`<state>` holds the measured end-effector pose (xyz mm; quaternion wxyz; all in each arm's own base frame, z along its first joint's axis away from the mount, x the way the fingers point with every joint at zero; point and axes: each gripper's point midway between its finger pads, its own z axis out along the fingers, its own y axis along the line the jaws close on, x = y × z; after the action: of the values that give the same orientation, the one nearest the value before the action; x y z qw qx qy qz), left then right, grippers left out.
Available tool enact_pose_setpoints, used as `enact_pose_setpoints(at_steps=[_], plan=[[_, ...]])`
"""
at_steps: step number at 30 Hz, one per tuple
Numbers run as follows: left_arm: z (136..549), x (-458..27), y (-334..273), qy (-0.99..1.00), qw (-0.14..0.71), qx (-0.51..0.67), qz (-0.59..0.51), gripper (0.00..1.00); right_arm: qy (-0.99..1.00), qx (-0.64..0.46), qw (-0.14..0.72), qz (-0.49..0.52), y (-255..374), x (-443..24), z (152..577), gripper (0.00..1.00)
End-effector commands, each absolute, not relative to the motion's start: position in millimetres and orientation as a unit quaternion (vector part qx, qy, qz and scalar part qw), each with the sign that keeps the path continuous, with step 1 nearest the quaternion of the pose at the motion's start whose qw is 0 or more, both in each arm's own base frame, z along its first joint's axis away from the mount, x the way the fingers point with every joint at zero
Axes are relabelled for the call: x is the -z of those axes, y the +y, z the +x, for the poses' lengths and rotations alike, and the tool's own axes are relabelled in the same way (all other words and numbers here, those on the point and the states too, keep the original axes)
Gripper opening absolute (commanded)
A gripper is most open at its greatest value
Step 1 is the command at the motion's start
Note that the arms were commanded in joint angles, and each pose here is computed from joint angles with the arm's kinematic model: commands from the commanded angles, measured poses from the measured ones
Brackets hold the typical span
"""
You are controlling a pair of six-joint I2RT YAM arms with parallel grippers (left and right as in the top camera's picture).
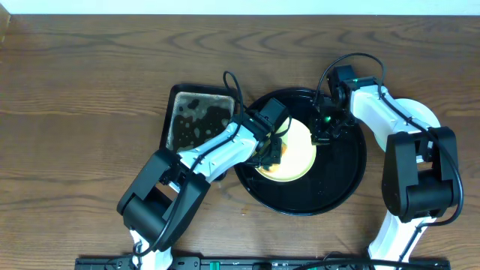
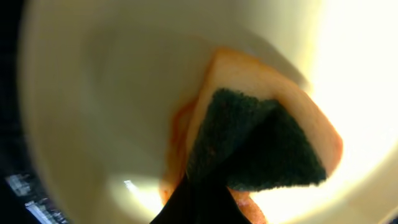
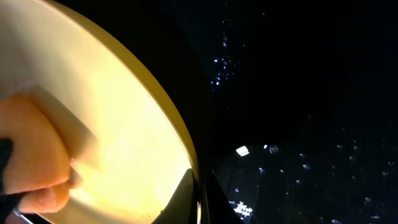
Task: Clean dirty plates on tray and stack at the side
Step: 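Carry sponge from soapy tray to the yellow plate and scrub it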
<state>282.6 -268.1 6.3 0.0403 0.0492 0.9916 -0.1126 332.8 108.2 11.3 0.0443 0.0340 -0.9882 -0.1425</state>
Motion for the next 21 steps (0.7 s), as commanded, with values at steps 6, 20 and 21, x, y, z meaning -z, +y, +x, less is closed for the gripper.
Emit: enact_pose_setpoints(at_steps=[6,20,21], plan=[[342,9,-199,0.991,0.136,-0.013,0.013,0.08,-0.991,0.126,0.030,0.035,104,-18,335,0.01],[366,-9,-268,0.970,0.200,0.119,0.071,0.08,-0.991,0.125,0.033,0.036,104,-18,334,0.01],[365,-9,-270,0.970,0.200,0.119,0.073,0.08,-0.991,0.125,0.032,0.036,104,-18,334,0.01]])
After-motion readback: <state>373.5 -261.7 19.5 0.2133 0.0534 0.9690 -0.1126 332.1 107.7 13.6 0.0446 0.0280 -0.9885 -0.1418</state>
